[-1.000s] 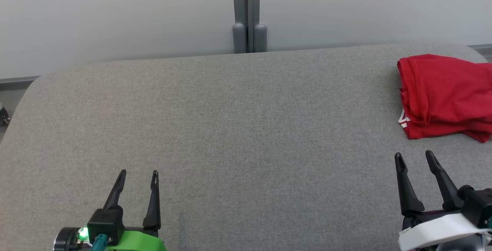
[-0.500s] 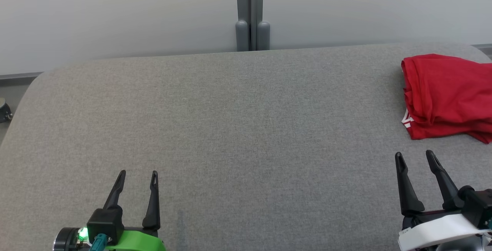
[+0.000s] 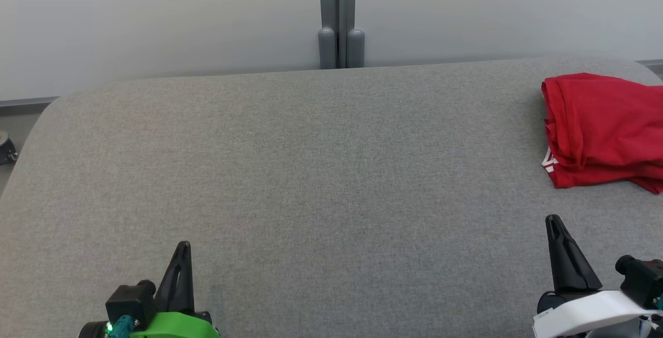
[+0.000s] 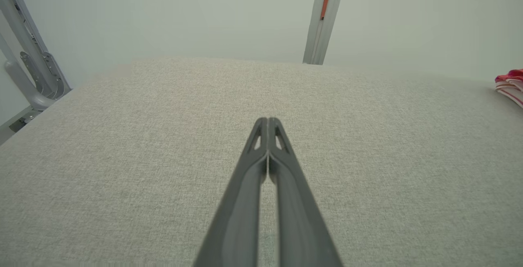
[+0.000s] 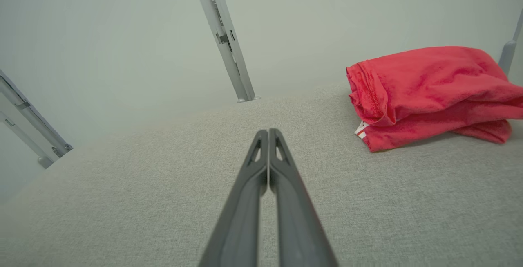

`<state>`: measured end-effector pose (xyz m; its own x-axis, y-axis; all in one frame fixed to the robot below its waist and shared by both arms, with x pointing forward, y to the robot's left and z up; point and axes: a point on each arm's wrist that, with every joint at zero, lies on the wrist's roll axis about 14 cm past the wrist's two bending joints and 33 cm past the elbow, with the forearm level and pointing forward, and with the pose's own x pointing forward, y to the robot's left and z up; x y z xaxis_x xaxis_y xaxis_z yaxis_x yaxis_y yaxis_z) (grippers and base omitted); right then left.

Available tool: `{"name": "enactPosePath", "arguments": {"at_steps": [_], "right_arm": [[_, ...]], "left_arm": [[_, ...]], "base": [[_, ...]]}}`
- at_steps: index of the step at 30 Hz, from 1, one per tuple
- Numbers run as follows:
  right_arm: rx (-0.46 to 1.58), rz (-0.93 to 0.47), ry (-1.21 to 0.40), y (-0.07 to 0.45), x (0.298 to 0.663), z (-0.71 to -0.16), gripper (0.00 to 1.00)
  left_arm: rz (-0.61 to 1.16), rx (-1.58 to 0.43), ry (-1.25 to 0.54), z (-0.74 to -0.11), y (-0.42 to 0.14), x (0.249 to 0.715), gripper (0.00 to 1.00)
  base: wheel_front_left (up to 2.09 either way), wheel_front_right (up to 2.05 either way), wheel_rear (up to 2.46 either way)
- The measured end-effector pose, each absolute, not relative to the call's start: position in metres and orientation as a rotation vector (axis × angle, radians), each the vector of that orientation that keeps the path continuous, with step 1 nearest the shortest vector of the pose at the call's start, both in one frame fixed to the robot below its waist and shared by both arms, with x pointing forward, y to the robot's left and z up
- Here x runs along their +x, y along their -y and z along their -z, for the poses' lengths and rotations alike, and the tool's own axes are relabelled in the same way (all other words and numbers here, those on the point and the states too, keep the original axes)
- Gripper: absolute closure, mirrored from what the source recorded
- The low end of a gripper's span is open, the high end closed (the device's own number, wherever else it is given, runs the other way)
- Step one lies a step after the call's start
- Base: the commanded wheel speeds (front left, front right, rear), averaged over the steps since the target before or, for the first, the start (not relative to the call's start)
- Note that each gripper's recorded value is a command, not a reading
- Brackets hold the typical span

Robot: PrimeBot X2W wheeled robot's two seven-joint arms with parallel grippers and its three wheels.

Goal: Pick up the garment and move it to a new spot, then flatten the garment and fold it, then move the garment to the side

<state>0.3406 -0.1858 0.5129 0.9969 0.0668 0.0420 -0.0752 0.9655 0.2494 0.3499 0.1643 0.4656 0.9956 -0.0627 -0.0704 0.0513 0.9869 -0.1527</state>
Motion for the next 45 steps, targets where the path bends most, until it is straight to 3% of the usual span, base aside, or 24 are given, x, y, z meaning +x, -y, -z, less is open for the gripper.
{"name": "enactPosePath", "arguments": {"at_steps": [45], "right_arm": [[0.921, -0.004, -0.016, 0.196, 0.365, -0.502, 1.00]], "left_arm": [[-0.073, -0.872, -0.122, -0.469, -0.189, 0.367, 1.00]], "base": [[0.00, 0.00, 0.00]]}}
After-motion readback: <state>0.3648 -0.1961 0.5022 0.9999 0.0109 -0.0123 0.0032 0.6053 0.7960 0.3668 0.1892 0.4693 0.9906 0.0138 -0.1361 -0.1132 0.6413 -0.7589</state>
